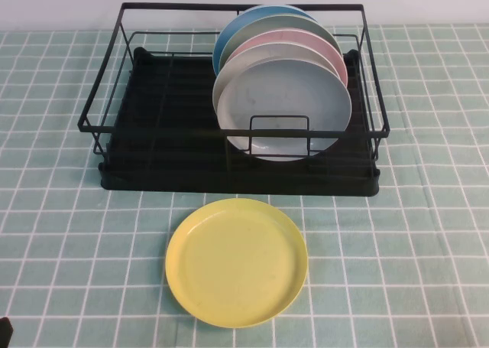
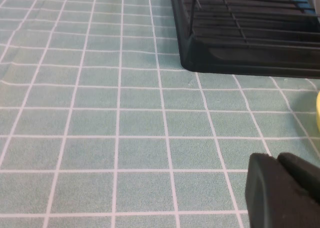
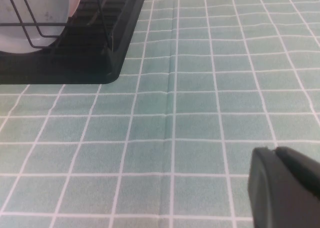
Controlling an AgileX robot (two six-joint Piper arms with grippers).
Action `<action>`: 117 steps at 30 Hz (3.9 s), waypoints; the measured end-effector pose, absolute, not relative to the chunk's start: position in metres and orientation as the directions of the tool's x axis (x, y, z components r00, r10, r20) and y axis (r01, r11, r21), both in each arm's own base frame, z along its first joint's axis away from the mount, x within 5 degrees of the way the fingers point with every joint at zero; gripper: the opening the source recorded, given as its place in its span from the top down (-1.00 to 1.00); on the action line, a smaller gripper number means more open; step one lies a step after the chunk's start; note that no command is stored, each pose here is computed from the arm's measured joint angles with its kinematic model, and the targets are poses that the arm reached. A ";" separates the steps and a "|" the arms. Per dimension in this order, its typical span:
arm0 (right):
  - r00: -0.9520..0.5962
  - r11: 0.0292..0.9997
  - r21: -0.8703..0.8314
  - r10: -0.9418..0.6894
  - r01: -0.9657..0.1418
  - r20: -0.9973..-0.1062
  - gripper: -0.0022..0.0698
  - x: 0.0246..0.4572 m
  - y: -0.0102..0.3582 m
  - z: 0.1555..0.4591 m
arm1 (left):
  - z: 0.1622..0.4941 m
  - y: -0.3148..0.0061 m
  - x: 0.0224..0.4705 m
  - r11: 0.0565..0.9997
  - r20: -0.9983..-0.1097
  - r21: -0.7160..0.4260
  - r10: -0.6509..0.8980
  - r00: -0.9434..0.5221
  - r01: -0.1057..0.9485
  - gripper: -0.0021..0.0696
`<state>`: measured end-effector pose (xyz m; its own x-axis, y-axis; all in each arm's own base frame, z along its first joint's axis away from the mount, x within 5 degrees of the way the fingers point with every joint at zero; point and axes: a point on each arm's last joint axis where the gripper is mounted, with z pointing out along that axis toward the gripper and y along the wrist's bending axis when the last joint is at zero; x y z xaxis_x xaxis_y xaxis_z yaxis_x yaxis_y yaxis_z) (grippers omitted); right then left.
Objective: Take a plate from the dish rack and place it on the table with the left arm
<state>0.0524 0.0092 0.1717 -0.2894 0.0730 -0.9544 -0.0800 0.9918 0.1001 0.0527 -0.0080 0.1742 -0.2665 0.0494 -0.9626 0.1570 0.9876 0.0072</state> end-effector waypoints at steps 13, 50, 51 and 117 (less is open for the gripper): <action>-0.289 0.992 0.100 0.073 -0.080 -0.954 0.99 0.052 0.009 0.172 | 0.174 -0.008 0.053 0.988 -0.963 0.007 0.049 -0.267 0.157 0.95; -0.289 0.992 0.100 0.073 -0.080 -0.954 0.99 0.052 0.009 0.172 | 0.206 -0.009 0.056 0.610 -0.627 -0.775 -0.775 -0.079 0.163 0.95; -0.289 0.992 0.100 0.073 -0.080 -0.954 0.99 0.052 0.009 0.172 | 0.206 -0.009 0.056 0.607 -0.623 -0.778 -0.779 -0.075 0.163 0.95; -0.289 0.992 0.100 0.073 -0.080 -0.954 0.99 0.052 0.009 0.172 | 0.311 -0.254 0.330 0.520 -0.760 0.573 0.626 0.174 0.633 -0.19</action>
<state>0.0524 0.0092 0.1717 -0.2894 0.0730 -0.9544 -0.0800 0.9918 0.1001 0.3300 -0.2544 0.3114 0.1740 0.6261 -0.7601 0.6334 0.5198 0.5732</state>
